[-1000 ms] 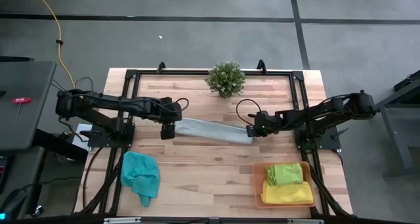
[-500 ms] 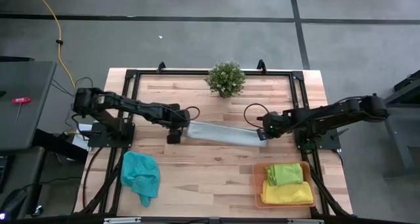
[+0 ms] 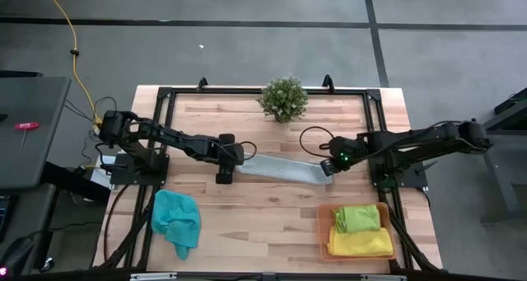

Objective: Fold microfiber towels
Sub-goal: Fold the gray microfiber towel

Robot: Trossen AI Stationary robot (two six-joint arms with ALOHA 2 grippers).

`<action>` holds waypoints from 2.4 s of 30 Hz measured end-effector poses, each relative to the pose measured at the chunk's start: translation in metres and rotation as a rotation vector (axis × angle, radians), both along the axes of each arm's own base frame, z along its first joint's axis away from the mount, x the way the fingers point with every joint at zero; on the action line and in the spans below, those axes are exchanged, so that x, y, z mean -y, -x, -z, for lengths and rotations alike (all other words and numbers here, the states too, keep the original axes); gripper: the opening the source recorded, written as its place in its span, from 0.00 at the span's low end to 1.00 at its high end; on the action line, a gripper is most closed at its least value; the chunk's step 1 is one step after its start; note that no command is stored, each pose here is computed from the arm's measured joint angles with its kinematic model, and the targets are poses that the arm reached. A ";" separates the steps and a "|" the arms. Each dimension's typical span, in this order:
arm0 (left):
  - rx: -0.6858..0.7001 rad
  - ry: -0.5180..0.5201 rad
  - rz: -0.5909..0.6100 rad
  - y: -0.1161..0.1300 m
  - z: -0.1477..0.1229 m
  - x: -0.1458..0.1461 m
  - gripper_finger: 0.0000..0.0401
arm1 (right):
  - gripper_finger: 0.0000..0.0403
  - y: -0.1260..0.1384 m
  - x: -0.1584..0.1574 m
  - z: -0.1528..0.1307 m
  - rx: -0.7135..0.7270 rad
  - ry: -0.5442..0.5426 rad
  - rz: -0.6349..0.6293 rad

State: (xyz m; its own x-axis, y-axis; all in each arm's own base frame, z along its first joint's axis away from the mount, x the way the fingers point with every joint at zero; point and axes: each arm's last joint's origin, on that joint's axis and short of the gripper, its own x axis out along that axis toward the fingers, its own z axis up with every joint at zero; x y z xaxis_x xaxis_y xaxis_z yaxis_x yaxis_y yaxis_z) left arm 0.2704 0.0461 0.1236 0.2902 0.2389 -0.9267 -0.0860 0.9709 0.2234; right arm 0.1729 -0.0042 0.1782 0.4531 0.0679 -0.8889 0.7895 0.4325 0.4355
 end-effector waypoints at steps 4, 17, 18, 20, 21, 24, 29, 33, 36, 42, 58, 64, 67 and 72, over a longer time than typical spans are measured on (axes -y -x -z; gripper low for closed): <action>0.012 0.017 0.036 -0.001 0.000 0.001 0.15 | 0.00 -0.003 0.000 -0.005 0.014 0.008 -0.010; 0.017 0.064 0.042 -0.002 0.001 0.003 0.01 | 0.00 -0.003 0.000 -0.015 -0.019 -0.012 0.035; 0.017 0.064 0.042 -0.002 0.001 0.003 0.02 | 0.00 0.000 0.000 -0.012 -0.050 -0.016 0.043; 0.016 0.065 0.040 -0.002 0.001 0.003 0.01 | 0.00 0.004 0.000 -0.007 -0.090 -0.031 0.072; 0.017 0.066 0.036 -0.001 0.001 0.003 0.01 | 0.00 0.005 0.000 -0.005 -0.096 -0.041 0.084; 0.015 0.067 0.035 -0.001 0.001 0.003 0.00 | 0.00 0.006 -0.001 0.002 -0.091 -0.076 0.110; 0.012 0.068 0.035 -0.001 0.001 0.003 0.00 | 0.00 0.006 0.000 0.010 -0.063 -0.093 0.171; 0.011 0.069 0.035 -0.001 0.001 0.004 0.00 | 0.00 0.005 0.001 0.010 -0.053 -0.062 0.185; 0.010 0.068 0.035 -0.001 0.001 0.004 0.00 | 0.03 0.006 0.001 0.010 -0.061 -0.055 0.188; 0.009 0.069 0.035 -0.001 0.001 0.004 0.00 | 0.28 0.010 0.002 0.012 -0.099 -0.015 0.203; 0.008 0.072 0.032 -0.001 0.001 0.004 0.00 | 0.66 0.017 -0.020 0.017 -0.170 -0.083 0.134; 0.011 0.076 0.018 -0.001 0.001 0.004 0.00 | 0.66 0.020 -0.029 0.039 -0.090 -0.137 0.234; 0.011 0.076 0.018 -0.001 0.001 0.004 0.00 | 0.66 0.024 -0.031 0.045 -0.091 -0.124 0.311; 0.011 0.077 0.019 -0.001 0.001 0.004 0.00 | 0.66 0.023 -0.031 0.047 -0.055 -0.123 0.369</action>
